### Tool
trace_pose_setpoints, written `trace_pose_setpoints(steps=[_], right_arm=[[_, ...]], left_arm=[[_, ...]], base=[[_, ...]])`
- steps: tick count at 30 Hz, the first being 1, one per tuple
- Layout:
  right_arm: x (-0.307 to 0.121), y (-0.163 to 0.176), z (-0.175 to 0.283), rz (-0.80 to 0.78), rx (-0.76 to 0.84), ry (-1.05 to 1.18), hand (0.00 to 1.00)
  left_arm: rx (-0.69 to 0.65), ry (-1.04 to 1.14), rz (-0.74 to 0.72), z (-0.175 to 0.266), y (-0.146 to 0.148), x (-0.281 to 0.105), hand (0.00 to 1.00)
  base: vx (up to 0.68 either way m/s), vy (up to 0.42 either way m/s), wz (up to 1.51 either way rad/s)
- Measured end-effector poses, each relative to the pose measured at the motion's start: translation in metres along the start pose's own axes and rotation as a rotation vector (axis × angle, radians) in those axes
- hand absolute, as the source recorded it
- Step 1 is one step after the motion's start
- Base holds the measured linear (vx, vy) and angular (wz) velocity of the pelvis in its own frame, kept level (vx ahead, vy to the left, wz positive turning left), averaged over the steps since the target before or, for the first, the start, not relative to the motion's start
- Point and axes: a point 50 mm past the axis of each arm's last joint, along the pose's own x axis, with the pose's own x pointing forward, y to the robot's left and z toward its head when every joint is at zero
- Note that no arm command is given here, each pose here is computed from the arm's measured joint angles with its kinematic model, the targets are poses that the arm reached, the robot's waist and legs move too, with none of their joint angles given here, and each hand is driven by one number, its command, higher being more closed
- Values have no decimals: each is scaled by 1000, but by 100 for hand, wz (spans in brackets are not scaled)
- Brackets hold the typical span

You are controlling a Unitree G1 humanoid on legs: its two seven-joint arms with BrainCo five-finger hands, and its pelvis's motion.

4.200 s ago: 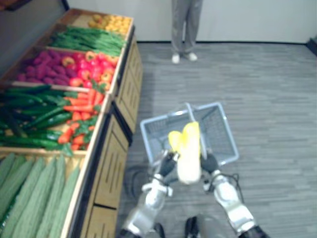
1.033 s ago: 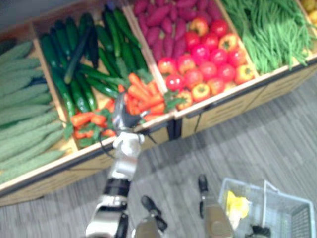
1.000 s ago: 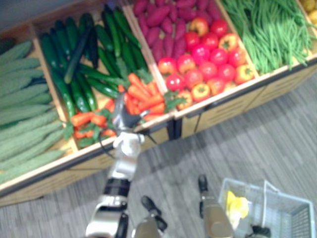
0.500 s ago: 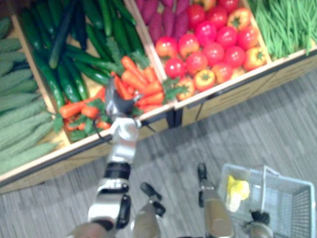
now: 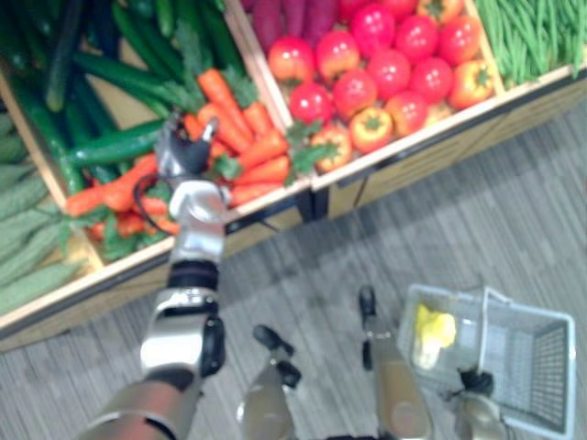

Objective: Pick vegetable in the basket

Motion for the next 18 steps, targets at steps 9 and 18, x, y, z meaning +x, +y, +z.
trace_pose_setpoints(steps=[9, 18], right_arm=[[0, 3, 6, 14, 26, -25, 100], [-3, 1, 1, 13, 31, -16, 100]], left_arm=[[9, -9, -10, 4, -2, 1, 100], [54, -135, -38, 20, -9, -18, 100]], base=[[0, 0, 0], [-12, -3, 3]])
